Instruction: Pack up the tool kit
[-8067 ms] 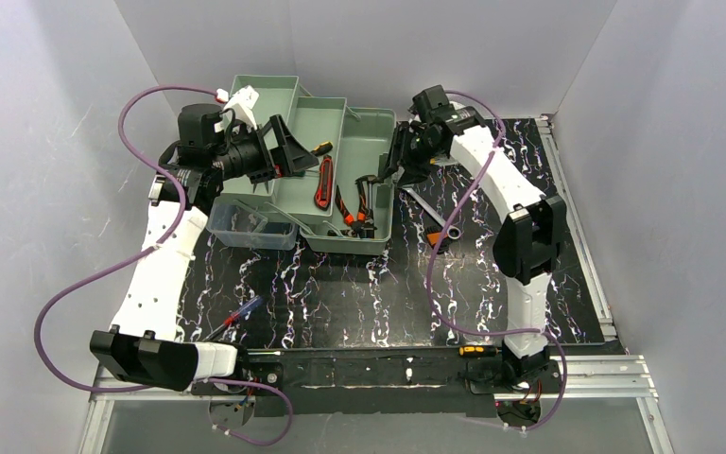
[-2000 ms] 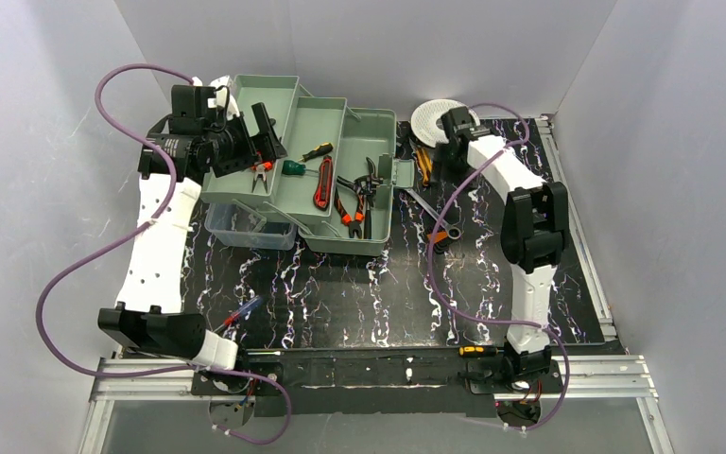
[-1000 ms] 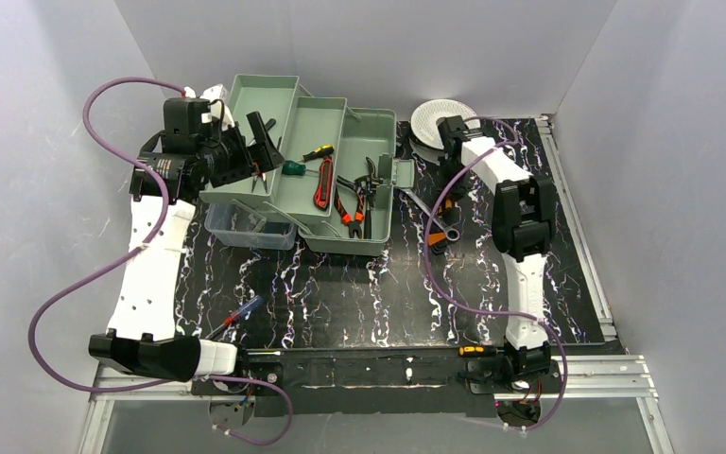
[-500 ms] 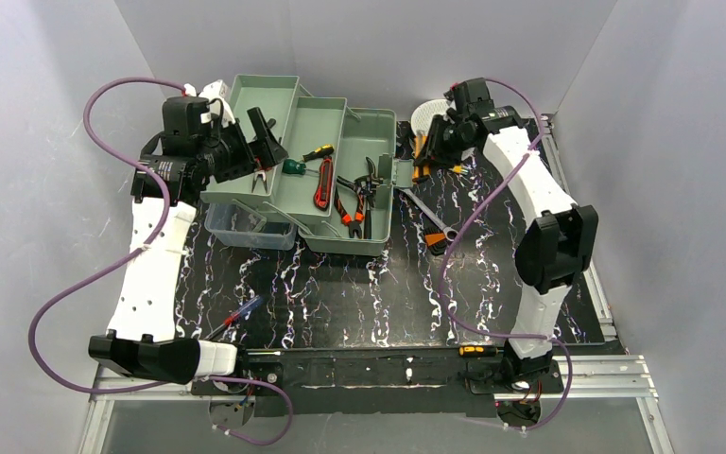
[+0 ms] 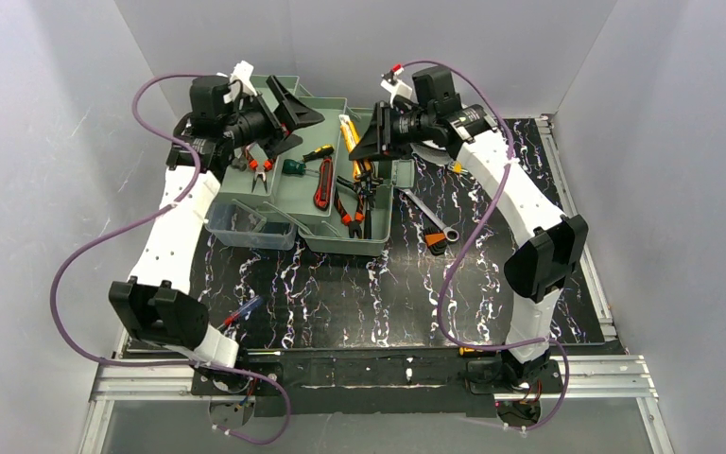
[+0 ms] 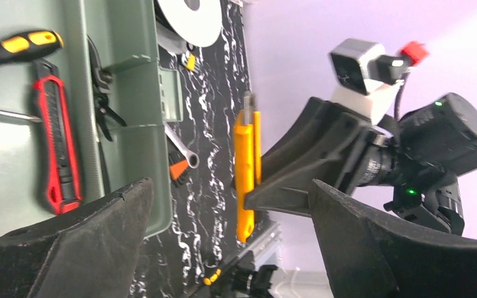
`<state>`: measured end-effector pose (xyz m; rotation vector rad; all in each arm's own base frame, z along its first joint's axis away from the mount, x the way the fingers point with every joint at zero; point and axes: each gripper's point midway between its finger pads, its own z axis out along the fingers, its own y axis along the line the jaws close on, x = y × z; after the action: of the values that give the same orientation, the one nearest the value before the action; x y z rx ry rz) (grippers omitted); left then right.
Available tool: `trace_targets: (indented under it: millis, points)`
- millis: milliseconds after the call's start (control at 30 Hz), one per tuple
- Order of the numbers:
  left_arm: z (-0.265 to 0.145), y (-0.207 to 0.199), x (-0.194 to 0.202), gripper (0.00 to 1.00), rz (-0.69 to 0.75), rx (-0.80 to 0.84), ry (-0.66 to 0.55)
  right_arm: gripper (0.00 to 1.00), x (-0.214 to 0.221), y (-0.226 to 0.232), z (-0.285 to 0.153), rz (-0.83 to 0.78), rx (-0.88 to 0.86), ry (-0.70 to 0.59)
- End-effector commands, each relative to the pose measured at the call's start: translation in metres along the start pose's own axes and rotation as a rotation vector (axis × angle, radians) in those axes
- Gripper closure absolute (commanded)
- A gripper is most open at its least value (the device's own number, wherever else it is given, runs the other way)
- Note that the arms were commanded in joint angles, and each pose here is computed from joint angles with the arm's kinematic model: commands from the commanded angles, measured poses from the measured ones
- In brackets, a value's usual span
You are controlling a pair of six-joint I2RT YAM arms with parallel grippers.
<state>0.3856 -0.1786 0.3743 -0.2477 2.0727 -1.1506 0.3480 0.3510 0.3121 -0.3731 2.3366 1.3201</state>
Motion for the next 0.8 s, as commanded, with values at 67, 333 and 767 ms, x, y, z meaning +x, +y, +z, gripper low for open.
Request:
trace_targets:
  millis: [67,333,767]
  points:
    - [0.021,-0.036,0.018,0.08,-0.097,0.129,0.083,0.91,-0.029,0.064,-0.038,-0.140,-0.184,-0.103]
    - [0.045,-0.056,0.033,0.35,-0.093,0.209,0.139,0.91,-0.028,0.076,-0.045,-0.168,-0.226,-0.113]
    - [0.058,-0.060,0.034,1.00,-0.099,0.262,0.183,0.26,-0.023,0.061,-0.053,-0.158,-0.108,-0.147]
